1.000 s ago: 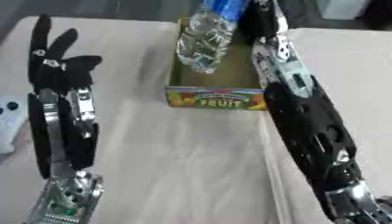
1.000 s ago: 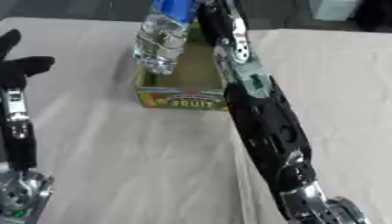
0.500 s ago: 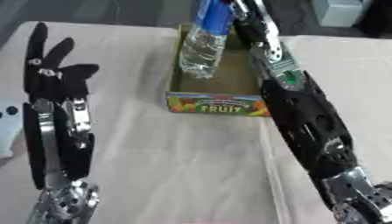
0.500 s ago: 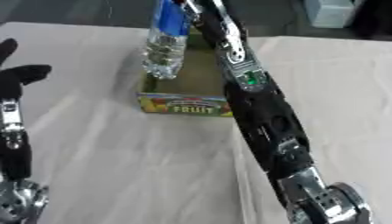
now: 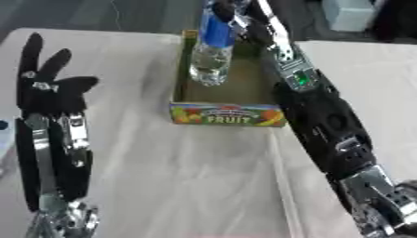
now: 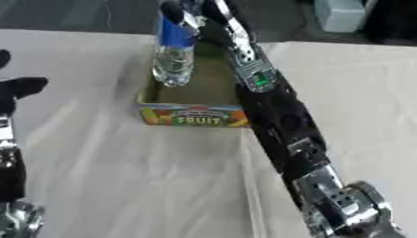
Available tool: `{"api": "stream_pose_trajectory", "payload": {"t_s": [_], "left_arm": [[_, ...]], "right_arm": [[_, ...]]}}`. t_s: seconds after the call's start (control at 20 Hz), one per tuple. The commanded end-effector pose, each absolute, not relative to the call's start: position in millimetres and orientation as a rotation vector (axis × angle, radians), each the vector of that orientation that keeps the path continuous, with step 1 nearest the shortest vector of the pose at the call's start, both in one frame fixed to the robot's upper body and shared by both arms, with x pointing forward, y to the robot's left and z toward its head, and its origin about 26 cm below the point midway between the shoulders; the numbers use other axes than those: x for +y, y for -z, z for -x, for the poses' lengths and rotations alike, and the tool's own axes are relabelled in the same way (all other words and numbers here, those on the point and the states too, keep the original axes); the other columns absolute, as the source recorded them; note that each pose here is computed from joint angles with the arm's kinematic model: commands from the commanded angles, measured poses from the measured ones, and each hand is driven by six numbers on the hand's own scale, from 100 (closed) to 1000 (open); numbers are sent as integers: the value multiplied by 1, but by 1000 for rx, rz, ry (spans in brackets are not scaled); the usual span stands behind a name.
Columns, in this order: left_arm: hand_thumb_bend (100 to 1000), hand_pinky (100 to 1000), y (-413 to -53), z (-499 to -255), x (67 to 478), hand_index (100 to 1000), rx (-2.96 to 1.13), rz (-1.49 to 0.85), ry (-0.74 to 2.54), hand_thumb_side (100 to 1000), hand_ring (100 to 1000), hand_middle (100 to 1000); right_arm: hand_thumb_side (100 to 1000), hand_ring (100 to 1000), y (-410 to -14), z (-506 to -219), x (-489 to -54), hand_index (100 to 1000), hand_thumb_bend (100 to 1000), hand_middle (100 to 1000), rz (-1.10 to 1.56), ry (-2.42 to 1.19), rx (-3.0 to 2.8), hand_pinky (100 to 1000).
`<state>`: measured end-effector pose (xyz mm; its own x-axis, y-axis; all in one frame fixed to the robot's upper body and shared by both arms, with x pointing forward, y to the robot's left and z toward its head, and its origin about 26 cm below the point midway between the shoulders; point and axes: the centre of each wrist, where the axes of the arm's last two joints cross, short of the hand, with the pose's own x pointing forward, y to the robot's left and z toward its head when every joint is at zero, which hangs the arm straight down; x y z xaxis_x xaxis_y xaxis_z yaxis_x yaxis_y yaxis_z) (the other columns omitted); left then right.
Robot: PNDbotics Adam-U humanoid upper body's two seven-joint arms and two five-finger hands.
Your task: Pick up objects on the table and place them in the box.
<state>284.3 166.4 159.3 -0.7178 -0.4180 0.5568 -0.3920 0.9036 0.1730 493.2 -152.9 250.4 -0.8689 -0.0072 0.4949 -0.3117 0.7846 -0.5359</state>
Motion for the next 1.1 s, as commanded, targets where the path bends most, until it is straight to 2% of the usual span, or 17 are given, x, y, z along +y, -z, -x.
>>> {"api": "stream_pose_trajectory", "payload": {"t_s": [0.05, 1.1], "left_arm": [[102, 657, -163, -282, 168, 877, -2471, -569, 66, 1000, 643, 1000], [101, 657, -164, -281, 163, 878, -2485, -525, 122, 1000, 642, 1000]], "right_arm": [[584, 199, -275, -495, -155, 517, 734, 276, -176, -932, -2563, 100], [567, 215, -296, -514, -173, 513, 733, 291, 71, -936, -2536, 100]]}}
